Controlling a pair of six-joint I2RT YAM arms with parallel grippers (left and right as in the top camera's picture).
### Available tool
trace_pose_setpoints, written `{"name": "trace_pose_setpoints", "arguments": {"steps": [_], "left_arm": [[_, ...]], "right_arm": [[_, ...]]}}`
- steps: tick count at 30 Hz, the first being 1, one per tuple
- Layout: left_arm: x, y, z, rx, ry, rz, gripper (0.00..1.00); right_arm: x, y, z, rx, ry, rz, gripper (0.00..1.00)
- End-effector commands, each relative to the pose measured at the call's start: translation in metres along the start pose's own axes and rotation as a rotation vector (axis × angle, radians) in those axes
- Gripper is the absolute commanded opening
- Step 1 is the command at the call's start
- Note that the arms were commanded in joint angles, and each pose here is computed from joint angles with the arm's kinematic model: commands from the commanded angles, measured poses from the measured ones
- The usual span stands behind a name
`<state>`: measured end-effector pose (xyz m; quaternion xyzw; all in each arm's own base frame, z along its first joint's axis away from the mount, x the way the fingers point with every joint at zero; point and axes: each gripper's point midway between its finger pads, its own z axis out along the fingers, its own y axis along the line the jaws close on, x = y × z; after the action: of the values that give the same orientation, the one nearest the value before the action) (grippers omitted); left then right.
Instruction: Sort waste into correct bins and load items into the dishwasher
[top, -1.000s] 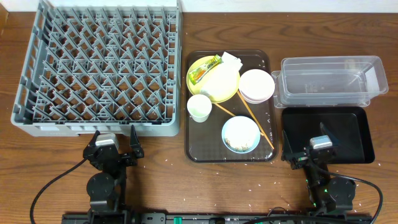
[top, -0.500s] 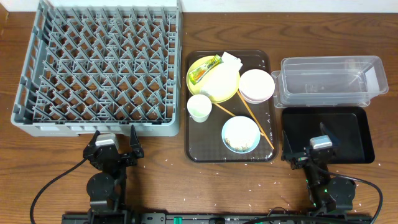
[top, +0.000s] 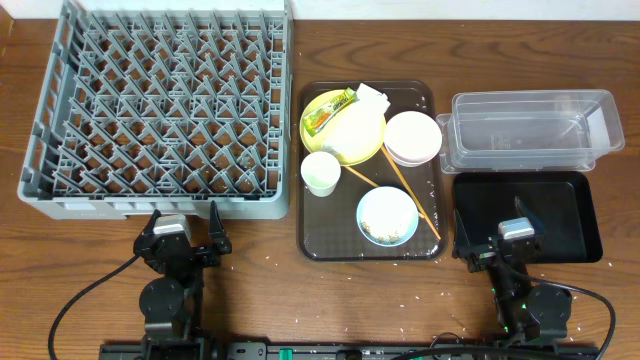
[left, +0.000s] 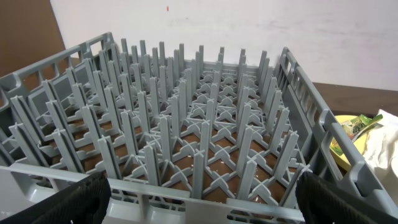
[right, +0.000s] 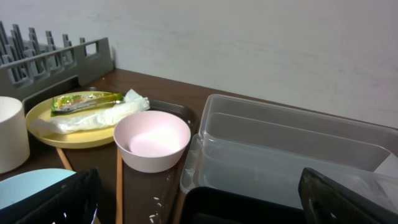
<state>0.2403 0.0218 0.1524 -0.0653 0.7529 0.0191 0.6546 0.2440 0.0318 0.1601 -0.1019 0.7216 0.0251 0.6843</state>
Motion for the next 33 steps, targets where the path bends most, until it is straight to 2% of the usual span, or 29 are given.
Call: {"name": "trace_pose_setpoints", "arguments": {"steps": [1,18,27,33], "left_arm": [[0.016,0.004,0.003,-0.018,0.036,0.009,0.95],[0.016,0.004,0.003,-0.018,0.036,0.009,0.95],[0.016,0.004,0.003,-0.018,0.036,0.009,0.95],[0.016,0.004,0.003,-0.018,0.036,0.009,0.95]], "right_arm": [[0.001,0.002,0.000,-0.003,0.002,0.007,0.99],[-0.007,0.001,-0.001,0.001,-0.025,-0.055,0.99],[-0.064,-0.004,-0.009,0.009,-0.098,-0.052,0.99],[-0.116,0.004,0.002,-0.086,-0.073,-0.049,0.99]]}}
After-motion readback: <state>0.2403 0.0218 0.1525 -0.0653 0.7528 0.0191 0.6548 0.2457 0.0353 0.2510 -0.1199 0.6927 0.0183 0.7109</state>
